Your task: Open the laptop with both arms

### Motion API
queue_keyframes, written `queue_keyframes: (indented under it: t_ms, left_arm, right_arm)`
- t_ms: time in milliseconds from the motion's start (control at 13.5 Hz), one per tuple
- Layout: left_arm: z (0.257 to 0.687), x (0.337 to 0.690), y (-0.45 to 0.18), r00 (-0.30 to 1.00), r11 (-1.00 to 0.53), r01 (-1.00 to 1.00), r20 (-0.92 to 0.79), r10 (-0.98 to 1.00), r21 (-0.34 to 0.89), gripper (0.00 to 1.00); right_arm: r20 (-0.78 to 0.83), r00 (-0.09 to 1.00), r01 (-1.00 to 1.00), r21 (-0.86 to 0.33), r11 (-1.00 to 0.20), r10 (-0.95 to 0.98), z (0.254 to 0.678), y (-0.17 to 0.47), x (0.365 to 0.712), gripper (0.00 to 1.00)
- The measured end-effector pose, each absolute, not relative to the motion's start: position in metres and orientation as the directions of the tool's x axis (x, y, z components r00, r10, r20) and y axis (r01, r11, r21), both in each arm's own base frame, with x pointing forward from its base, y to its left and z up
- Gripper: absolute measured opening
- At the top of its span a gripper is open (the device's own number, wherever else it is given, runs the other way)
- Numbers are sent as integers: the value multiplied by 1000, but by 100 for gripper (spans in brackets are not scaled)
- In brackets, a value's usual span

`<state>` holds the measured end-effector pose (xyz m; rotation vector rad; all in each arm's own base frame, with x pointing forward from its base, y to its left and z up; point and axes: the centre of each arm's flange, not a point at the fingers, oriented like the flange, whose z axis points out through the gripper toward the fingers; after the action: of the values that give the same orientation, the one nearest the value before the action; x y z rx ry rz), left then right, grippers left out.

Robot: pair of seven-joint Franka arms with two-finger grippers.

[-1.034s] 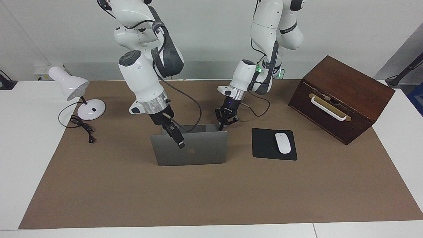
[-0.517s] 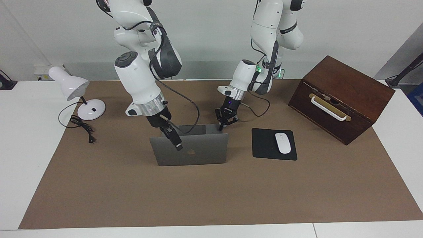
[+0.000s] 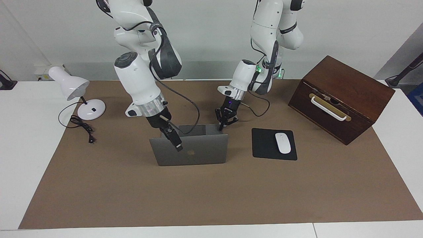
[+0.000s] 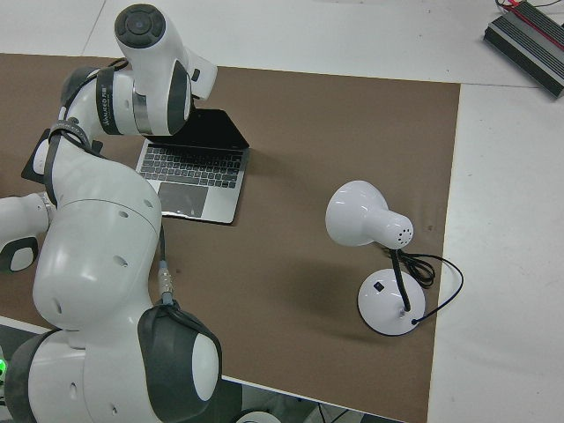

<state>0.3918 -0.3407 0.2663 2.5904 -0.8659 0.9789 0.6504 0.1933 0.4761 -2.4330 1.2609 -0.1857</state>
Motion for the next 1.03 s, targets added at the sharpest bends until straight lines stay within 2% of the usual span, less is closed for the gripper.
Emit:
queue_keyframes:
  t_ms: [369,812,1034]
  left_arm:
    - [266,392,-341,600,-796,-606,665,-445,14,1]
    - [266,392,-341,600,-796,-606,665,-445,14,1]
    - [266,392,-341,603,-798,-602,665,-441,17,1]
  right_arm:
    - [-64,636,-732,-363,-576,-769,484,189,648,100]
    - [-56,750,-641,-310,-702,-659,550,138,618,100]
    - [-23,851,-509,-282,-814,-524,573,98,603,100]
